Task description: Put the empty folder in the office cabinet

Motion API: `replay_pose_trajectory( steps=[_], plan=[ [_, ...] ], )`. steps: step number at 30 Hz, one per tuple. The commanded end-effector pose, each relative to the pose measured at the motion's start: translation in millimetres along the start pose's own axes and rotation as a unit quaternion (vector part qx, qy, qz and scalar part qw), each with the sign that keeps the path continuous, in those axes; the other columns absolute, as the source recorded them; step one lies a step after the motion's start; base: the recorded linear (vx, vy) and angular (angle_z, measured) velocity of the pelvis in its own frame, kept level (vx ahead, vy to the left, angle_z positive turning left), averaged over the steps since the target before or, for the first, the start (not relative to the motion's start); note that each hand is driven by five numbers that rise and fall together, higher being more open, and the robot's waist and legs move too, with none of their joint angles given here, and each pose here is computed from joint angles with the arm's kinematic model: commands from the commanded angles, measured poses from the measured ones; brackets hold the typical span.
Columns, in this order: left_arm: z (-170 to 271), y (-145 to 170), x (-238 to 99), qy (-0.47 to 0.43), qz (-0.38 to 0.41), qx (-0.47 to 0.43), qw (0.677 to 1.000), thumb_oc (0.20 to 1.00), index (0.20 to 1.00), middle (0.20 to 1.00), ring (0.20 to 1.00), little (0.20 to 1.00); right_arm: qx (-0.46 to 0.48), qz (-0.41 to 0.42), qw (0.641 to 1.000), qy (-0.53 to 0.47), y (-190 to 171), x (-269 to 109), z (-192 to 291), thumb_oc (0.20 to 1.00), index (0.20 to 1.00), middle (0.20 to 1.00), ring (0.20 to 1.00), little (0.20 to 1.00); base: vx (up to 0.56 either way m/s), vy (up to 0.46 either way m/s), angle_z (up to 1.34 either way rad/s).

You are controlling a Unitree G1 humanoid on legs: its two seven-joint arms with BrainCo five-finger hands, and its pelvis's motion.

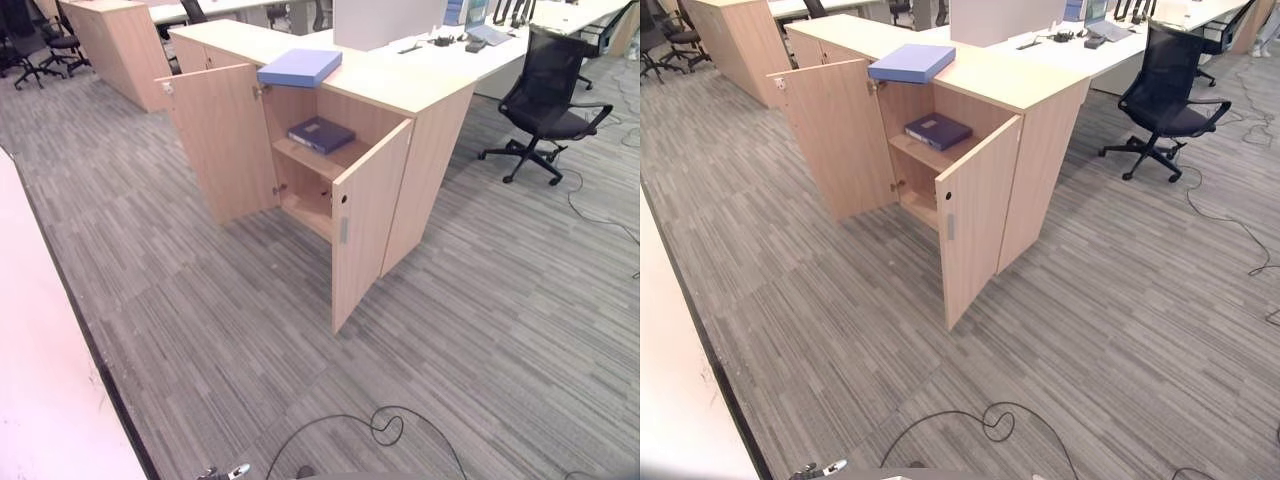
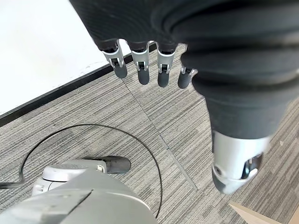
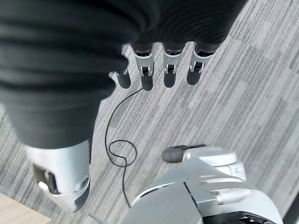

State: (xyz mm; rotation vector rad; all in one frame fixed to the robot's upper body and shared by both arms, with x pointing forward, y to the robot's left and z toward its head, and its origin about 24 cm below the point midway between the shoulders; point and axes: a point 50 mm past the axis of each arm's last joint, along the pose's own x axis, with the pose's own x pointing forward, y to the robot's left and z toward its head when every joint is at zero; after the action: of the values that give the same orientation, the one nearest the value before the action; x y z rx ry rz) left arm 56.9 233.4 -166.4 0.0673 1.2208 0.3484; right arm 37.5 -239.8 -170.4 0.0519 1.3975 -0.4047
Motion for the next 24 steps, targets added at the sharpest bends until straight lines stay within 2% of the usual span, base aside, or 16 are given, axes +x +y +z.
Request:
replay_pose_trajectory(
  steps=[1,24],
  plan=[
    [16.1,-4.8,2.7,-0.024,-0.001,-0.02,1.0,1.0,1.0,1.0,1.0,1.0,0.014,-0.008,1.0,-0.009,-2.1,0.3,17.4,1.0,1.0,1.0,1.0,1.0,0.0,0.0,0.0],
    [17.8,-6.7,1.6,-0.042,0.026,-0.007,0.999,1.0,1.0,1.0,1.0,1.0,-0.023,-0.017,0.999,-0.019,4.9,0.2,21.0,1.0,1.0,1.0,1.0,1.0,0.0,-0.002,0.01]
  ],
)
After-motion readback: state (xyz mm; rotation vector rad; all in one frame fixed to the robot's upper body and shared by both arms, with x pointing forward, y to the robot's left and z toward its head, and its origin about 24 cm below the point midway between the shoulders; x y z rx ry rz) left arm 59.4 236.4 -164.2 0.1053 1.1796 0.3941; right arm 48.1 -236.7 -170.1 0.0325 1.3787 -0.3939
